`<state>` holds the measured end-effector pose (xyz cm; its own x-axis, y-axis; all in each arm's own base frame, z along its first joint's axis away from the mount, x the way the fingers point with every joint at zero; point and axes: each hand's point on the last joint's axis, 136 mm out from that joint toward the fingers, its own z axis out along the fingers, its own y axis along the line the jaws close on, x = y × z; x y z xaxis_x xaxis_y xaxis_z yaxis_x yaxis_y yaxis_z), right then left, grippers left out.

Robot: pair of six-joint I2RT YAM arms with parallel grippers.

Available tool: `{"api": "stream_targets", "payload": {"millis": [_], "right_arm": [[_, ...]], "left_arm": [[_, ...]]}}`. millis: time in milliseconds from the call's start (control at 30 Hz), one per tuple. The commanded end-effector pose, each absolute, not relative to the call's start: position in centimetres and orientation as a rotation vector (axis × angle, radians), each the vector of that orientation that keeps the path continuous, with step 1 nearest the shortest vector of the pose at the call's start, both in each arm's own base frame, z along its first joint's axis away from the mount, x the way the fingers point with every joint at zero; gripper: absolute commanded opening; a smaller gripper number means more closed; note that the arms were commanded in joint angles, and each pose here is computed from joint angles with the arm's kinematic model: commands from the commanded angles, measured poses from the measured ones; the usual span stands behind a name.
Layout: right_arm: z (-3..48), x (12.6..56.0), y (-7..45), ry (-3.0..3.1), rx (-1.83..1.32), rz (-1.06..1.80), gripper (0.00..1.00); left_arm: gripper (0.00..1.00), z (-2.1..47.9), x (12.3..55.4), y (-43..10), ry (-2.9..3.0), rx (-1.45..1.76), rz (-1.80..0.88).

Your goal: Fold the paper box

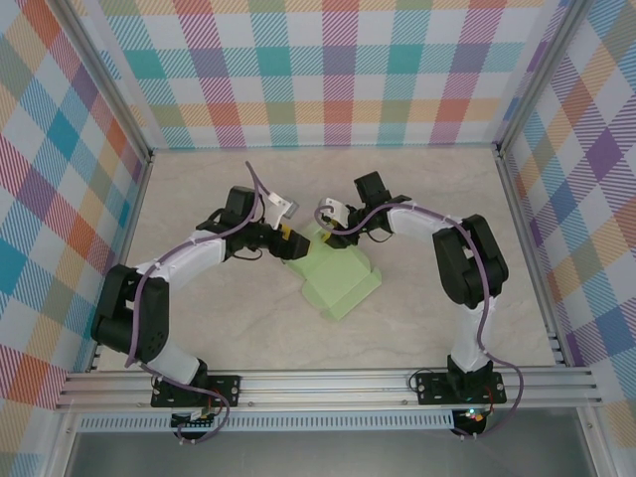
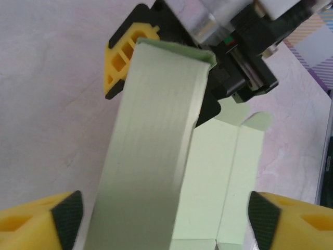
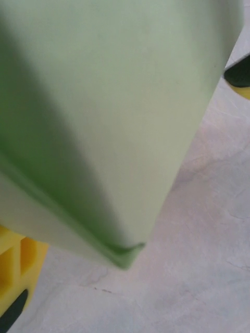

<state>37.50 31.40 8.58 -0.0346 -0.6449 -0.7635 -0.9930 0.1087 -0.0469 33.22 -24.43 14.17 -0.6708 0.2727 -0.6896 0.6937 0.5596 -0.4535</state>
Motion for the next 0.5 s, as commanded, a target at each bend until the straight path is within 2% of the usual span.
{"api": "stream_targets", "payload": {"millis": [0, 200, 300, 400, 467], "right_arm": [[9.2, 37.3, 32.1, 1.691, -1.626, 0.741, 0.42], [8.9, 39.2, 31.9, 1.693, -1.539, 0.631, 0.43], [8.9, 39.5, 31.8, 1.704, -1.517, 0.621, 0.45], [9.1, 39.6, 31.7, 1.704, -1.489, 0.618, 0.48], [9.8, 39.7, 31.4, 1.698, -1.458, 0.637, 0.5]], "left_arm": [[0.75, 13.1, 33.2, -25.4, 2.253, 0.81, -1.022], [0.63, 11.3, 33.2, -25.8, 2.31, 0.831, -0.928], [0.5, 11.0, 33.7, -25.6, 2.323, 0.819, -0.872], [0.41, 10.8, 34.6, -25.0, 2.347, 0.769, -0.803], [0.4, 10.9, 34.9, -24.9, 2.351, 0.748, -0.793]]}}
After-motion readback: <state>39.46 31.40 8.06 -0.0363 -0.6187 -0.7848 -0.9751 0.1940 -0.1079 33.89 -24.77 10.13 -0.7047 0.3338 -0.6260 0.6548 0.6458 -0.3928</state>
